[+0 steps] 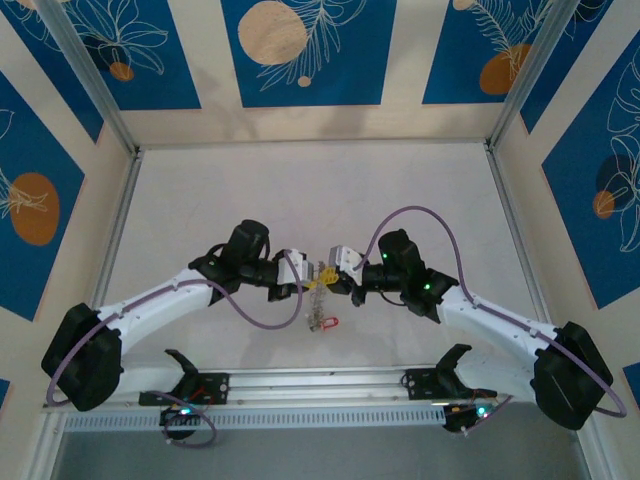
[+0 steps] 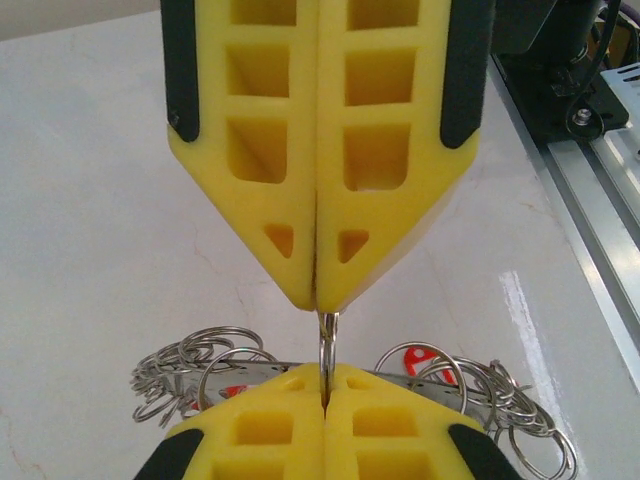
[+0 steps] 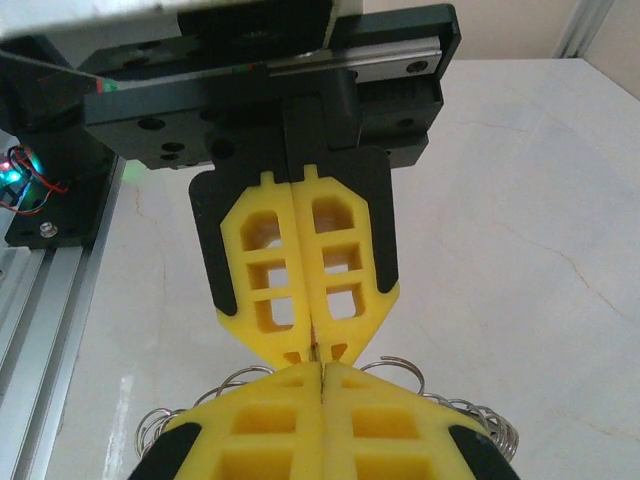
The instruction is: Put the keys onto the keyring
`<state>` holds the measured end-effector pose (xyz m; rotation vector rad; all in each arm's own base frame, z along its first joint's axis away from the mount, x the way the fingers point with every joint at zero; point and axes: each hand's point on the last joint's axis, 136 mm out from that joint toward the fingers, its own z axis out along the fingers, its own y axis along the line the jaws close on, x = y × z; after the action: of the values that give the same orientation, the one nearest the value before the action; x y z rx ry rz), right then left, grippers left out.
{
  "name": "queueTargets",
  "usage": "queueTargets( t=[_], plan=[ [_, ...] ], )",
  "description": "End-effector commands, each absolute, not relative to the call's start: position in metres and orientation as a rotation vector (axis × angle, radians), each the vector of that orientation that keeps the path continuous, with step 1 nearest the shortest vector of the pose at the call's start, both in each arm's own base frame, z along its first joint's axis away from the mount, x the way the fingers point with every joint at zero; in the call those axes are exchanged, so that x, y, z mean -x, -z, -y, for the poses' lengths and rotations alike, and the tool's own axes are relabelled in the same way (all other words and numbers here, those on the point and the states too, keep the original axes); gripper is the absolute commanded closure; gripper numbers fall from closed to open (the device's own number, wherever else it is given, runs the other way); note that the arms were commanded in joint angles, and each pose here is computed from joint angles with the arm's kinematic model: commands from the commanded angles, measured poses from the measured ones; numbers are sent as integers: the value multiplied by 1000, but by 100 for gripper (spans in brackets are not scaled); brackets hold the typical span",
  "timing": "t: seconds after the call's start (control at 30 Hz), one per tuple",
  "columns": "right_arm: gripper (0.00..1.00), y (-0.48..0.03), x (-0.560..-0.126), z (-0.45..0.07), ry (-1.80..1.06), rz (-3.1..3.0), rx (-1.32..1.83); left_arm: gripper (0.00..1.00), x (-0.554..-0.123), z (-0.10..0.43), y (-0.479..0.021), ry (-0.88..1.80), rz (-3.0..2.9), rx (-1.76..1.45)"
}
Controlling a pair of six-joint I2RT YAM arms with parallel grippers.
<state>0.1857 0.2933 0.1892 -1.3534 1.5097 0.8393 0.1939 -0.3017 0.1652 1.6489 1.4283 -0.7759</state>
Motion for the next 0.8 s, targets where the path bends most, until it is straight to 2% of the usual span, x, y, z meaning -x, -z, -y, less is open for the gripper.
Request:
queueTargets(
  t=[0.0, 0.07, 0.2, 0.33, 0.4, 0.6, 0.77],
  plan=[
    [100, -234, -172, -310, -899, -1294, 1370, 100, -197, 311, -181, 756, -1348, -1629],
    [100, -229, -173, -304, -879, -1313, 1363, 100, -198, 310, -186, 743, -1328, -1609],
    [92, -219, -173, -289, -879, -1370, 1344, 100, -196, 305, -196, 751, -1312, -1592],
    [74, -211, -170, -280, -876, -1405, 1349, 100, -195, 302, -205, 765, -1295, -1568],
    [70, -211, -169, -278, -861, -1405, 1352, 100, -195, 302, -208, 767, -1290, -1563],
    [63, -212, -167, -280, -778, -1388, 1456, 100, -192, 302, -211, 781, -1284, -1563],
    [62, -218, -176, -287, -769, -1367, 1457, 100, -188, 302, -213, 794, -1260, -1579]
  ],
)
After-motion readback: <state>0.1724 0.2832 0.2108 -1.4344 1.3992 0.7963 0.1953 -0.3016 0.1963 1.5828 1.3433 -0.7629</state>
